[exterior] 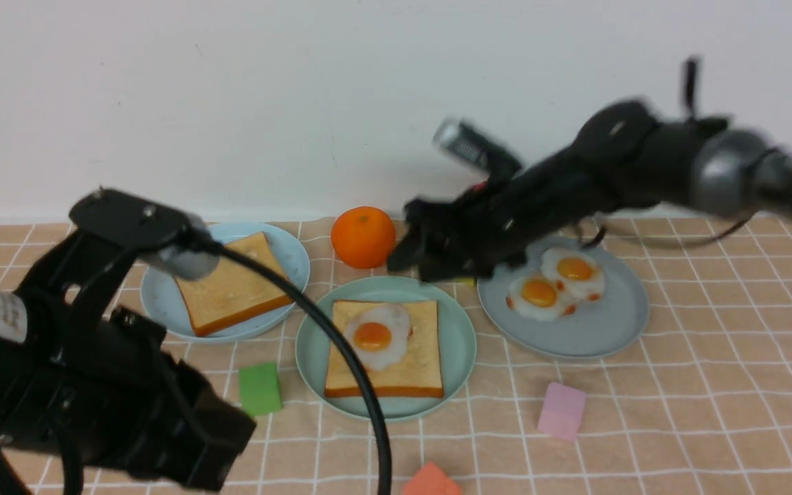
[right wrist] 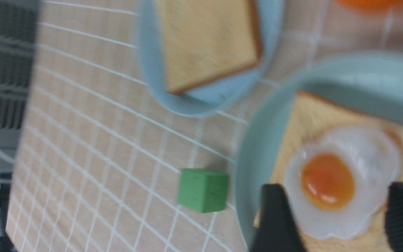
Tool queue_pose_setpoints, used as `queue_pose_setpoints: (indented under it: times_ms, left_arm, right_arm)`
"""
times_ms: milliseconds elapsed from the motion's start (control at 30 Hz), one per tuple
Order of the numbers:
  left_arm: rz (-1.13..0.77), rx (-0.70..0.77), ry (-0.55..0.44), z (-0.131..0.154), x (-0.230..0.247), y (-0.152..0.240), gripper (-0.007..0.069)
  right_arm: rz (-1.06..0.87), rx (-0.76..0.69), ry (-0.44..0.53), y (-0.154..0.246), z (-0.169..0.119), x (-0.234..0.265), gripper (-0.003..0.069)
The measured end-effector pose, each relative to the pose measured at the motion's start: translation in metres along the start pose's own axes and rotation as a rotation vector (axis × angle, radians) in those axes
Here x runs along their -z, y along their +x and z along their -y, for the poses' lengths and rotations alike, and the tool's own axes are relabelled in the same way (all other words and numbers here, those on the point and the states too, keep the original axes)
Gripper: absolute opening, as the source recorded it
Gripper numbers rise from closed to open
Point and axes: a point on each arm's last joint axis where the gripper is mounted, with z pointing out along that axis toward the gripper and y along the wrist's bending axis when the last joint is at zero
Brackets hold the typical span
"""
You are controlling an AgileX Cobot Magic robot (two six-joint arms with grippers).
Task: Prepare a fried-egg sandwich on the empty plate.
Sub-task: Use the left arm to grab a slice of bread
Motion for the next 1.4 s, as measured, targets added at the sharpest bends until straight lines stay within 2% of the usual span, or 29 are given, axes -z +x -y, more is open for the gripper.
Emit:
queue_pose_setpoints:
  times_ms: [100, 133, 167, 233, 333, 367, 467, 500, 533, 600, 767, 900, 1000, 1167, 1267, 1400]
  left_arm:
    - [0.079, 0.001, -0.019, -0.002, 0.000, -0.007, 0.0071]
    - [0.097, 0.002, -0.023, -0.002, -0.001, -0.008, 0.0071]
    - [0.137, 0.007, -0.033, -0.004, -0.003, -0.012, 0.0071]
    - [0.166, 0.014, -0.044, -0.006, -0.007, -0.015, 0.0071]
    - [0.188, 0.106, -0.068, -0.016, -0.030, -0.023, 0.0074]
    - [0.173, 0.136, -0.071, -0.019, -0.037, -0.024, 0.0074]
    - [0.100, 0.304, -0.101, -0.041, -0.059, -0.031, 0.0074]
    - [0.087, 0.327, -0.109, -0.045, -0.062, -0.031, 0.0074]
    - [0.066, 0.413, -0.133, -0.065, -0.064, -0.039, 0.0074]
    - [0.043, 0.526, -0.154, -0.095, -0.065, -0.050, 0.0074]
    - [0.062, 0.848, -0.174, -0.171, -0.070, -0.054, 0.0088]
    - [0.120, 1.028, -0.186, -0.208, -0.082, -0.047, 0.0144]
    - [0.150, 1.073, -0.198, -0.221, -0.101, -0.045, 0.0248]
    - [0.182, 1.023, -0.263, -0.238, -0.131, -0.038, 0.0426]
    - [0.185, 1.006, -0.296, -0.250, -0.147, -0.031, 0.0463]
    - [0.150, 1.012, -0.300, -0.259, -0.169, -0.018, 0.0465]
  right_arm:
    - [0.074, 0.156, -0.034, -0.018, -0.024, 0.054, 0.0493]
    - [0.085, 0.181, -0.039, -0.020, -0.029, 0.064, 0.0496]
    - [0.125, 0.274, -0.054, -0.023, -0.046, 0.100, 0.0496]
    - [0.145, 0.342, -0.061, -0.021, -0.059, 0.125, 0.0479]
    - [0.114, 0.515, -0.075, 0.001, -0.097, 0.180, 0.0368]
    - [0.098, 0.538, -0.080, 0.006, -0.102, 0.186, 0.0341]
    - [0.079, 0.596, -0.087, 0.033, -0.121, 0.210, 0.0171]
    - [0.080, 0.599, -0.088, 0.035, -0.122, 0.211, 0.0160]
    - [0.078, 0.620, -0.091, 0.051, -0.130, 0.220, 0.0072]
    - [0.101, 0.651, -0.094, 0.073, -0.140, 0.230, -0.0001]
    - [0.178, 0.749, -0.116, 0.136, -0.156, 0.245, -0.0013]
    - [0.171, 0.760, -0.122, 0.170, -0.148, 0.244, -0.0013]
    - [0.138, 0.741, -0.107, 0.188, -0.135, 0.237, -0.0013]
    - [0.101, 0.695, -0.107, 0.198, -0.126, 0.230, -0.0009]
    - [0.101, 0.685, -0.125, 0.199, -0.127, 0.231, -0.0009]
    - [0.100, 0.681, -0.130, 0.199, -0.127, 0.231, -0.0006]
